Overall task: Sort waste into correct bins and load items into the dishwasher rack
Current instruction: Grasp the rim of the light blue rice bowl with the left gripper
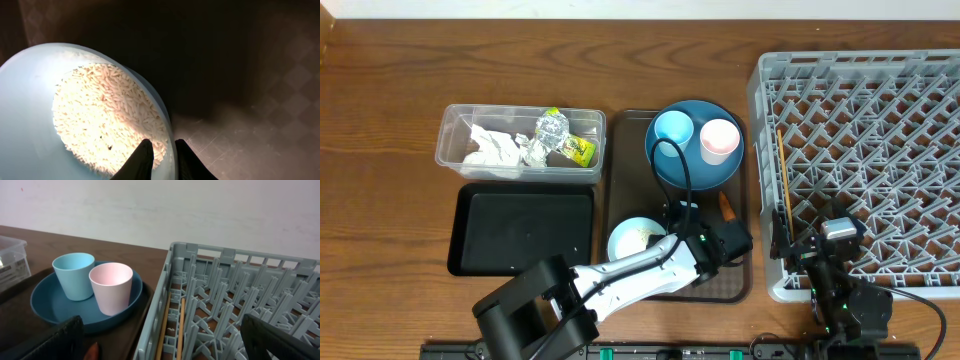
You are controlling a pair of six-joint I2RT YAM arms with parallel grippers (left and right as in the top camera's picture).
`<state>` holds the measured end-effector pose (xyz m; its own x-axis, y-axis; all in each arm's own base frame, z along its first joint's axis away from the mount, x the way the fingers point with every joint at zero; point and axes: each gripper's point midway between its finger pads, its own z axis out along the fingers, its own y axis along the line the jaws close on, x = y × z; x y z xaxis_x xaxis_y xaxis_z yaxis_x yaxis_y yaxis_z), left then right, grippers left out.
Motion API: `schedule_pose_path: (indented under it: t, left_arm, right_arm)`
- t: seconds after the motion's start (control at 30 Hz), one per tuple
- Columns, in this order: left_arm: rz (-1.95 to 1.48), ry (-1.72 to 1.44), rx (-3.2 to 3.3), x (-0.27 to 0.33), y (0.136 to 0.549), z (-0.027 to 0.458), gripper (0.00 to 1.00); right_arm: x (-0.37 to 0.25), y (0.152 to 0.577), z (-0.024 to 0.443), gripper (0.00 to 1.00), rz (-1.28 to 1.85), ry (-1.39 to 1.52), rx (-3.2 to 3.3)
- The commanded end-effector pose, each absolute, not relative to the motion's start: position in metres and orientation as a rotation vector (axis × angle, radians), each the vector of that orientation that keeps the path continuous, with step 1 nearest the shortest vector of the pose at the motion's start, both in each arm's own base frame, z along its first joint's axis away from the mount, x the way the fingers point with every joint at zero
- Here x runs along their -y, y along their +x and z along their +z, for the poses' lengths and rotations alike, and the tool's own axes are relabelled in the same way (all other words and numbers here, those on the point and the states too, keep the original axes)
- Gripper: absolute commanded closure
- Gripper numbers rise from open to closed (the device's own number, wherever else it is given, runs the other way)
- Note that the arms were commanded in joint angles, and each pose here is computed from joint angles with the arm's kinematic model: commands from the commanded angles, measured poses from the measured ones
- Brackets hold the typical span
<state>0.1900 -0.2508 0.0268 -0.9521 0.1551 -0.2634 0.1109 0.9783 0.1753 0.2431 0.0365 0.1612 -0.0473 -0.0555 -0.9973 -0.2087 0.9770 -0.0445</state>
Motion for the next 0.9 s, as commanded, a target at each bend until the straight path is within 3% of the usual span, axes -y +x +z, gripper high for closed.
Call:
schedule_pose_path:
  t: [0.0, 0.23, 0.37, 0.87]
  left_arm:
    - [0.268, 0.197, -2.854, 0.2451, 0.1876, 0.0212, 0.87]
    - [0.296, 0.201, -2.863, 0.2405, 0.1854, 0.0214, 0.88]
    - [0.301, 0.203, -2.864, 0.2396, 0.1848, 0.0214, 0.94]
    - [0.336, 0.339, -2.865, 0.2357, 0.1829, 0.024, 0.94]
  right_arm:
    - [-0.0374, 0.2427, 0.1609, 0.01, 0.121, -0.215, -1.615]
    - [-0.0375, 0.2427, 0.1609, 0.01, 0.121, -0.215, -1.615]
    - [-0.0375, 0.2427, 0.1609, 0.01, 0.121, -0.215, -1.615]
    - [-0.0375, 0.2427, 0.1609, 0.01, 0.121, -0.215, -1.615]
